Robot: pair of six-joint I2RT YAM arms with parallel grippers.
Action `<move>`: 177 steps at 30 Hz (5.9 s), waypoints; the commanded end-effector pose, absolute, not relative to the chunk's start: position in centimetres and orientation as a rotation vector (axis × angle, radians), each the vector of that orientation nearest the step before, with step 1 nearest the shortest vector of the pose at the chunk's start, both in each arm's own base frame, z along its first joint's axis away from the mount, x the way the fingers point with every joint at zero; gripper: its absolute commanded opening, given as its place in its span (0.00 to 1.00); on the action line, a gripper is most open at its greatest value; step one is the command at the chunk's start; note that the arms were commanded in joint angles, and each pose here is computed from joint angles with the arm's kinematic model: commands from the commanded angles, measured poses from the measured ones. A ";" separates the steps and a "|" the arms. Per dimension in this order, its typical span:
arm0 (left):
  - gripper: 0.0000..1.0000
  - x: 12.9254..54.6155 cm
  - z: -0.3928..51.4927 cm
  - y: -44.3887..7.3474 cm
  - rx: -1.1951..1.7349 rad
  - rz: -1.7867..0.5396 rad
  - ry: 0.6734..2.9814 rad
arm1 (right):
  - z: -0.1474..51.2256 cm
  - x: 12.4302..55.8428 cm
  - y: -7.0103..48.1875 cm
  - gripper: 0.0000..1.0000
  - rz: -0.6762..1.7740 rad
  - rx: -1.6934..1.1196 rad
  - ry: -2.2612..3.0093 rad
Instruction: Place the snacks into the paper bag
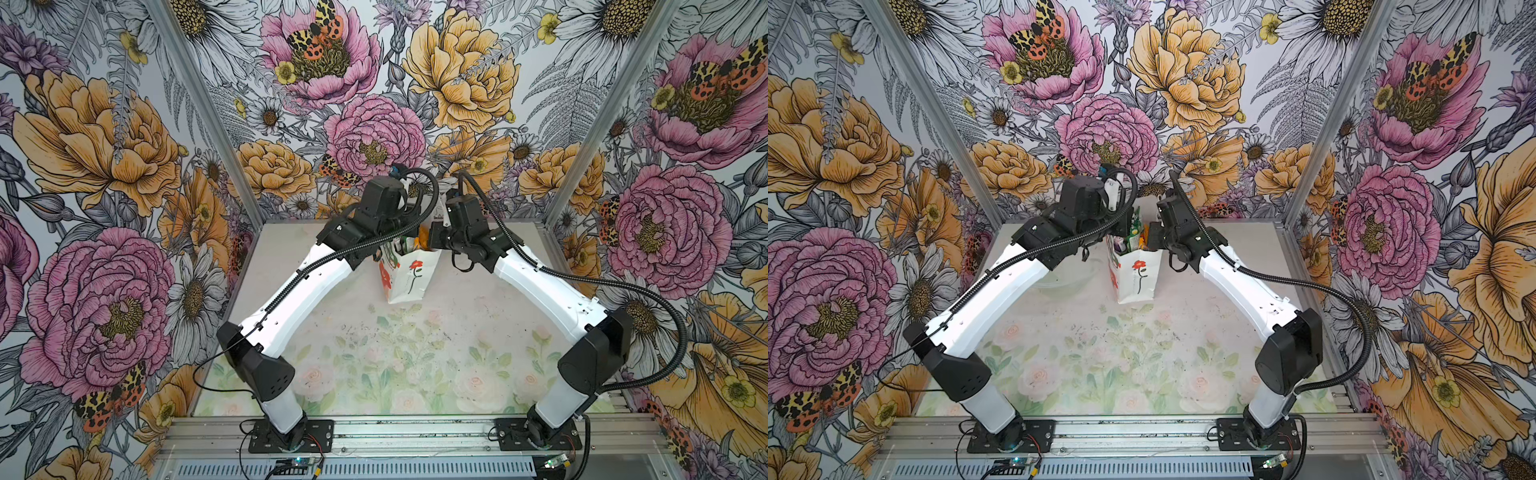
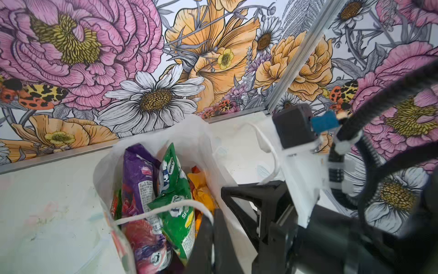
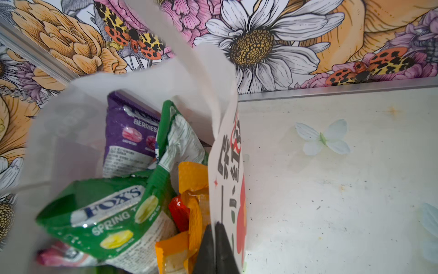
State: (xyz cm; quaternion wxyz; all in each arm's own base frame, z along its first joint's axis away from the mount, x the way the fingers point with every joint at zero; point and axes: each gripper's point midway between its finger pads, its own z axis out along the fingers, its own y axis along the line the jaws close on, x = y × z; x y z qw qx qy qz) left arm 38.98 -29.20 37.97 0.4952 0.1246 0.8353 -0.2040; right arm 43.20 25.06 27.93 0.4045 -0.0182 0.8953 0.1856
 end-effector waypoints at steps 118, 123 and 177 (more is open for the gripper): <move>0.99 38.9 15.4 2.6 -0.140 0.181 1.772 | 13.0 39.7 -2.2 0.94 -0.471 0.204 1.933; 0.99 39.5 15.3 1.8 -0.107 0.105 1.772 | 13.1 39.9 -2.1 0.96 -0.444 0.140 1.837; 0.99 40.3 13.1 2.7 -0.165 0.047 1.736 | 11.4 39.4 -4.4 1.00 -0.234 0.228 1.827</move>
